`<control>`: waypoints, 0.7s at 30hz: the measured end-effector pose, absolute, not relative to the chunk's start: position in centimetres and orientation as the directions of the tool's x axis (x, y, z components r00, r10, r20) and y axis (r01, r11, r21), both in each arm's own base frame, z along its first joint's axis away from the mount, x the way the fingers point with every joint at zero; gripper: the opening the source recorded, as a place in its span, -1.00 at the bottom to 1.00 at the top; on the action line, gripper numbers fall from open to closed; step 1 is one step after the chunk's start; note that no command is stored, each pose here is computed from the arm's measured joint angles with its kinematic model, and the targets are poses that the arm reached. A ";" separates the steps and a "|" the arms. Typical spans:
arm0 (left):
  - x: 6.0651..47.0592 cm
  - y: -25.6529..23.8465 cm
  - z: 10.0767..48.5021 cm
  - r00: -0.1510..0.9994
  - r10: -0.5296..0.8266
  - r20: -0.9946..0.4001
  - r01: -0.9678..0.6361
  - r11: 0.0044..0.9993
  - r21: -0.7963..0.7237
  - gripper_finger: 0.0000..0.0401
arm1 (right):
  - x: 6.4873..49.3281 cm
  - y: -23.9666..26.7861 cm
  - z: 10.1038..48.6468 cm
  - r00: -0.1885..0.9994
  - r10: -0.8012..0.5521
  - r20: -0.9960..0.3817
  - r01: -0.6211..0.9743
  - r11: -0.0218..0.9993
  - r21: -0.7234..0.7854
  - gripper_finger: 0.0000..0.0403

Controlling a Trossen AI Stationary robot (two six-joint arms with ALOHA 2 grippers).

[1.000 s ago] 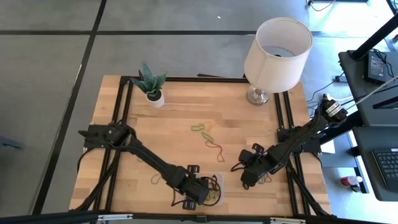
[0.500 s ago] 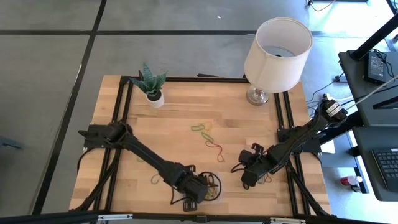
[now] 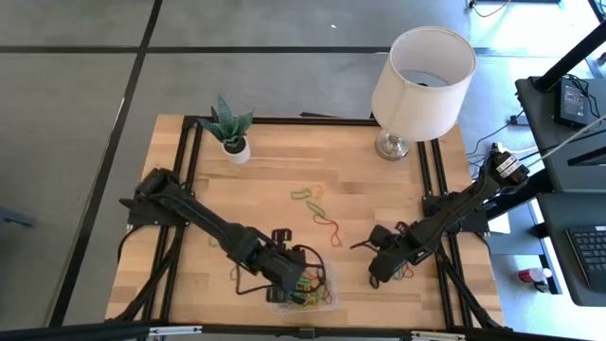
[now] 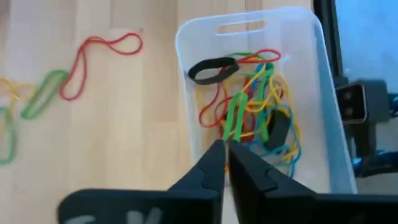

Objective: Pick and place rubber bands into bin
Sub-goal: Put the blue rubber band into the transparent bin

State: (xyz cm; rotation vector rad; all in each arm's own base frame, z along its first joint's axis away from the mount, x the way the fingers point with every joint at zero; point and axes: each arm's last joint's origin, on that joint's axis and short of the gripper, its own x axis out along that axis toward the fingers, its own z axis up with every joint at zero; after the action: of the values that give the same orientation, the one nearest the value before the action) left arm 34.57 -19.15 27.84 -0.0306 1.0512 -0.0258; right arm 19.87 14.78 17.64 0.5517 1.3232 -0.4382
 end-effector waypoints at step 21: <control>19.3 -10.3 25.3 0.820 -0.191 -0.540 0.089 0.974 -0.208 -0.99 | 18.1 17.5 14.8 -0.012 0.038 -0.999 0.922 0.386 0.003 -0.47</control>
State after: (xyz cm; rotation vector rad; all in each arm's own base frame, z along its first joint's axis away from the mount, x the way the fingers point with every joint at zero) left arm 19.32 -10.29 25.35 -0.1772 0.5914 -0.1498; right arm 18.13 17.54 14.79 0.9369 1.4026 -0.8960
